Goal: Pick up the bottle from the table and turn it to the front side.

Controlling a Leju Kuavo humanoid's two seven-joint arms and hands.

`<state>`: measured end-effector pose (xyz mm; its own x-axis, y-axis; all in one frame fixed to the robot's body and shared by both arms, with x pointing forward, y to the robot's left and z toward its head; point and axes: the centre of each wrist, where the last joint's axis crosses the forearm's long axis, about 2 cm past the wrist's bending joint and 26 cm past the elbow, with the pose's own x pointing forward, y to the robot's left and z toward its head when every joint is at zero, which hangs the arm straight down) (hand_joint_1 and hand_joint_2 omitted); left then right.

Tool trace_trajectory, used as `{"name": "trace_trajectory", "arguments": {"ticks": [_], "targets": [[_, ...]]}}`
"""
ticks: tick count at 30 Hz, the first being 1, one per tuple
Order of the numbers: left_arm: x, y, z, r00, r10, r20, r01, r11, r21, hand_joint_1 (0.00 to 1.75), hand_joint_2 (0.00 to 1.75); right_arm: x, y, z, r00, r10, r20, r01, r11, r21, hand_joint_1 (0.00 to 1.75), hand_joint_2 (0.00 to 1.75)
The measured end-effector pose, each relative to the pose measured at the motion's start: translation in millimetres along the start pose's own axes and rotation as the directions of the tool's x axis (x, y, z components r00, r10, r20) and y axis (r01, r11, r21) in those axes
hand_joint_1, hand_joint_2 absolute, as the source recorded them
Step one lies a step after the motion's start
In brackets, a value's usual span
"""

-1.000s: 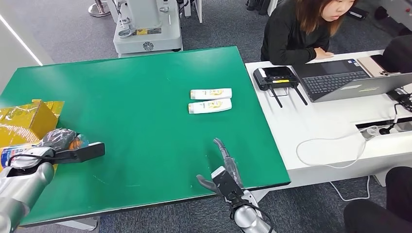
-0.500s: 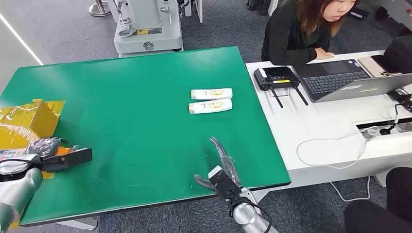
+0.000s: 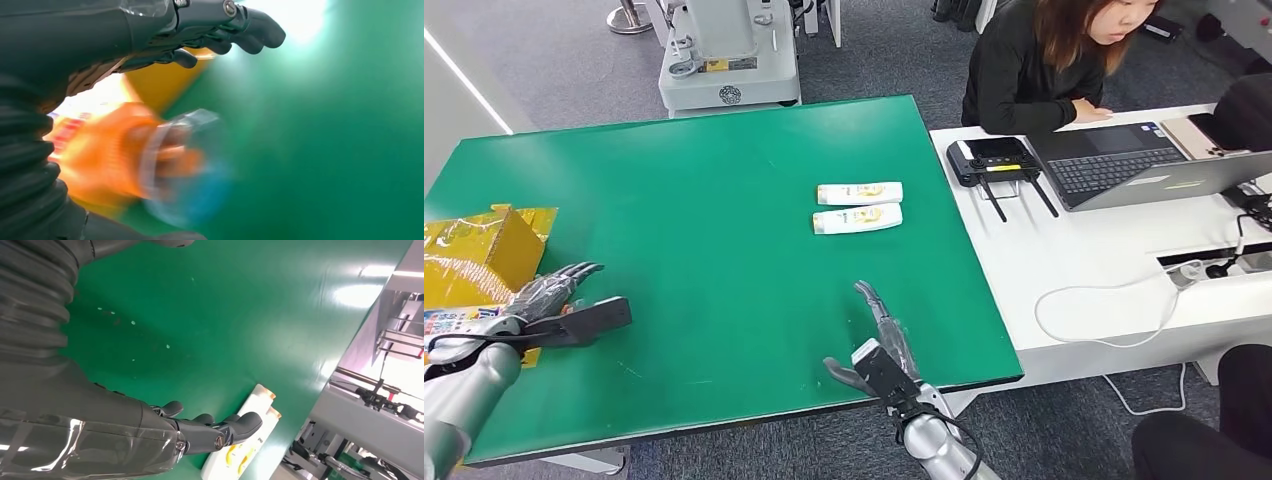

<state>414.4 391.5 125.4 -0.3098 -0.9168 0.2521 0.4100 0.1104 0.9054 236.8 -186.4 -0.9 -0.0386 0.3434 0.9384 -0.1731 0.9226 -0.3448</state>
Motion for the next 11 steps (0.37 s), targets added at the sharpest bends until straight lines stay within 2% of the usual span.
{"name": "trace_trajectory", "arguments": {"ticks": [4,9,11], "targets": [[33.9,-11.3,-13.2,0.958,0.22,0.183,-0.241,0.965,0.103,0.0,1.75,3.3,-0.6,1.2,1.0,-0.014,0.008,0.014,1.0,-0.019,0.0,1.75],[89.6,-19.1,-26.7,0.891,0.325,0.318,-0.421,0.854,0.306,0.0,1.75,4.8,-3.7,2.9,1.0,-0.021,0.023,0.023,0.998,-0.061,0.0,1.75],[106.1,-23.2,-27.5,0.853,0.364,0.373,-0.491,0.8,0.344,0.0,1.75,4.3,-4.8,3.2,0.999,-0.024,0.033,0.026,0.997,-0.073,0.0,1.75]]}}
